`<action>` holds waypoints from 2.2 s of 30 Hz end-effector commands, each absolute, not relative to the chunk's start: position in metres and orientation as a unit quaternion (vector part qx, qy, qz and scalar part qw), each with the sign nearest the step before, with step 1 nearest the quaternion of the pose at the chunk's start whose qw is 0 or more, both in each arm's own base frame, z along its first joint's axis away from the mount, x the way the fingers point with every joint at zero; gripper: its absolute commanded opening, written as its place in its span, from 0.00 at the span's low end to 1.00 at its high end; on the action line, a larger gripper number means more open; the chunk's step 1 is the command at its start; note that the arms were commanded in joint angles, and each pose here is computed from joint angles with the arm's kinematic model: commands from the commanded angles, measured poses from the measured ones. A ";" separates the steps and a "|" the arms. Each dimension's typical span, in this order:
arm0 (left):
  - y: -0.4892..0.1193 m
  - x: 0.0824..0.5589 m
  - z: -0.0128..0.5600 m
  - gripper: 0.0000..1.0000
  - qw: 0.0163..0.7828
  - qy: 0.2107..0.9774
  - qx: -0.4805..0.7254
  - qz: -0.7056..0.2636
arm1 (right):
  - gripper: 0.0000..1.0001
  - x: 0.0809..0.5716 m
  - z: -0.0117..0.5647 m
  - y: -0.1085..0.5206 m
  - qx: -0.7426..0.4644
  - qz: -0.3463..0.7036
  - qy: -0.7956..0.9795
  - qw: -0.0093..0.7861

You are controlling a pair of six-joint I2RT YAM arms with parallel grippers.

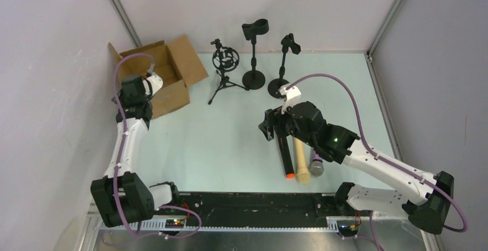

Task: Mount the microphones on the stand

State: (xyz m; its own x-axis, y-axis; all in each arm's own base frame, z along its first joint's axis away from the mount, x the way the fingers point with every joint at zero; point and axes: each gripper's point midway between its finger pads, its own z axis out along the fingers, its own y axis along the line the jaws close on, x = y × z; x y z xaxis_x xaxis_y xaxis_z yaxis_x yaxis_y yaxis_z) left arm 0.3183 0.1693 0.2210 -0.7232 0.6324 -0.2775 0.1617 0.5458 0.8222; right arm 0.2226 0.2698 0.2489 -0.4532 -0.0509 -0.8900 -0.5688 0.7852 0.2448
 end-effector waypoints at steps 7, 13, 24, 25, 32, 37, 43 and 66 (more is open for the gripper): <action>0.201 0.305 0.280 0.50 0.343 0.783 0.105 0.509 | 0.79 0.228 0.225 0.242 -0.138 0.226 0.840 0.475; 0.156 0.283 0.276 0.89 0.420 0.794 0.158 0.411 | 0.84 0.231 0.191 0.219 -0.104 0.170 0.874 0.444; 0.036 0.234 0.266 1.00 0.563 0.766 0.262 0.169 | 0.84 0.254 0.162 0.232 -0.096 0.157 0.885 0.428; 0.026 0.233 0.274 1.00 0.578 0.761 0.257 0.143 | 0.84 0.255 0.165 0.236 -0.099 0.171 0.883 0.426; -0.091 0.235 0.313 1.00 0.612 0.659 0.430 -0.083 | 0.84 0.264 0.179 0.234 -0.068 0.186 0.883 0.426; -0.115 0.276 0.323 1.00 0.586 0.630 0.506 -0.057 | 0.85 0.282 0.244 0.276 -0.057 0.333 0.810 0.479; -0.109 0.292 0.332 1.00 0.585 0.650 0.483 -0.040 | 0.90 0.331 0.332 0.316 -0.025 0.512 0.688 0.514; -0.074 0.279 0.322 1.00 0.589 0.702 0.398 -0.021 | 1.00 0.437 0.337 0.386 0.070 0.647 0.581 0.489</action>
